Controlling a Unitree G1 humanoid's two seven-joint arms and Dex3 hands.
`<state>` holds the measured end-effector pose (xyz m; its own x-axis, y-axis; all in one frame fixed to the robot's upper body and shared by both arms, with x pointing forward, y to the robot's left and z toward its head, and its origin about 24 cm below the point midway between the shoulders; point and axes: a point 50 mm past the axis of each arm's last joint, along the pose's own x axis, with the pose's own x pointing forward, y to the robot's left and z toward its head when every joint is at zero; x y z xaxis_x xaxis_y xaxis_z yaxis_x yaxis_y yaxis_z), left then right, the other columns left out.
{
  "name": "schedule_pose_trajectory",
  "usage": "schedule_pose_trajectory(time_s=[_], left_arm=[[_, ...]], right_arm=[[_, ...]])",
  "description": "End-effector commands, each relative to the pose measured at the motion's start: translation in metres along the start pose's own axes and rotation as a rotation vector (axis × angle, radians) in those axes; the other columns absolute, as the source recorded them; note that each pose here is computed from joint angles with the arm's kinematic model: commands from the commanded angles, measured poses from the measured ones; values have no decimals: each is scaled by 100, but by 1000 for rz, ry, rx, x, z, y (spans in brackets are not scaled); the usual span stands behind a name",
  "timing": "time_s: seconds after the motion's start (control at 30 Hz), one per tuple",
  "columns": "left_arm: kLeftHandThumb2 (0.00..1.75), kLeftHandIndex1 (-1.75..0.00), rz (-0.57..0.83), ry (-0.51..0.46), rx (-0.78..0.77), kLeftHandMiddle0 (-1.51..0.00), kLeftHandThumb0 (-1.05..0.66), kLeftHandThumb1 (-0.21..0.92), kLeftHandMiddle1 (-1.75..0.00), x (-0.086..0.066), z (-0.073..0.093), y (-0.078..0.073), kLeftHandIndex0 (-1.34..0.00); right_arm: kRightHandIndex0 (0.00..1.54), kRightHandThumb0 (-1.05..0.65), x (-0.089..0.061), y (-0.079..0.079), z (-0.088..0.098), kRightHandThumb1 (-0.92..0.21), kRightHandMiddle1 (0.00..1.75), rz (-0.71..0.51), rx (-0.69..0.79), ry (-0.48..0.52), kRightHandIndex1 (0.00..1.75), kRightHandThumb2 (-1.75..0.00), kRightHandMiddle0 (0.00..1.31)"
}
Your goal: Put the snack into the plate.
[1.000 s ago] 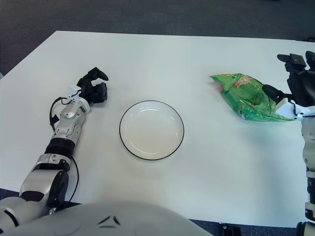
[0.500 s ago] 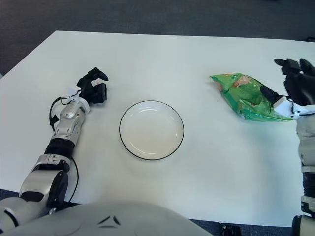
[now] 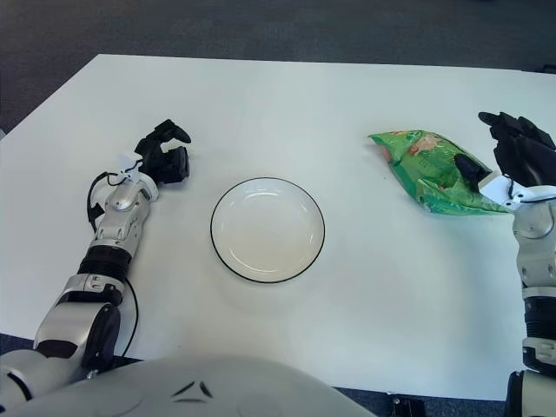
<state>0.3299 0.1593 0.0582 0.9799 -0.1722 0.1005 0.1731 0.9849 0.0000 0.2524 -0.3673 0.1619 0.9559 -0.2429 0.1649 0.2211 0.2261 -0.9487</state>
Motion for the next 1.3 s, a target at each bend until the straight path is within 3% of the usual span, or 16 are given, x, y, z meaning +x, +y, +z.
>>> schedule_pose_trajectory(time_s=[0.0, 0.6, 0.83, 1.0, 1.27], left_arm=[[127, -175, 14, 151, -34, -117, -46, 36, -175, -20, -34, 0, -58], [128, -175, 7, 150, -30, -118, -47, 34, -175, -20, -34, -1, -59], [128, -175, 11, 154, -37, -118, -47, 34, -175, -19, -34, -1, -59], [128, -175, 5, 152, -30, -118, -47, 34, -175, -19, -33, -1, -59], [129, -175, 7, 150, -25, -118, -47, 34, -175, -19, -34, -1, -60]], right_arm=[[0, -104, 2, -4, 3, -92, 35, -17, 4, -13, 0, -98, 0], [0, -102, 6, -12, 16, -92, 33, -49, 42, -59, 0, -99, 0], [0, -104, 6, -24, 30, -92, 33, -94, 44, -96, 0, -99, 0], [0, -103, -5, -30, 54, -92, 32, -145, 83, -145, 0, -95, 0], [0, -103, -6, -30, 57, -92, 39, -118, 96, -159, 0, -91, 0]])
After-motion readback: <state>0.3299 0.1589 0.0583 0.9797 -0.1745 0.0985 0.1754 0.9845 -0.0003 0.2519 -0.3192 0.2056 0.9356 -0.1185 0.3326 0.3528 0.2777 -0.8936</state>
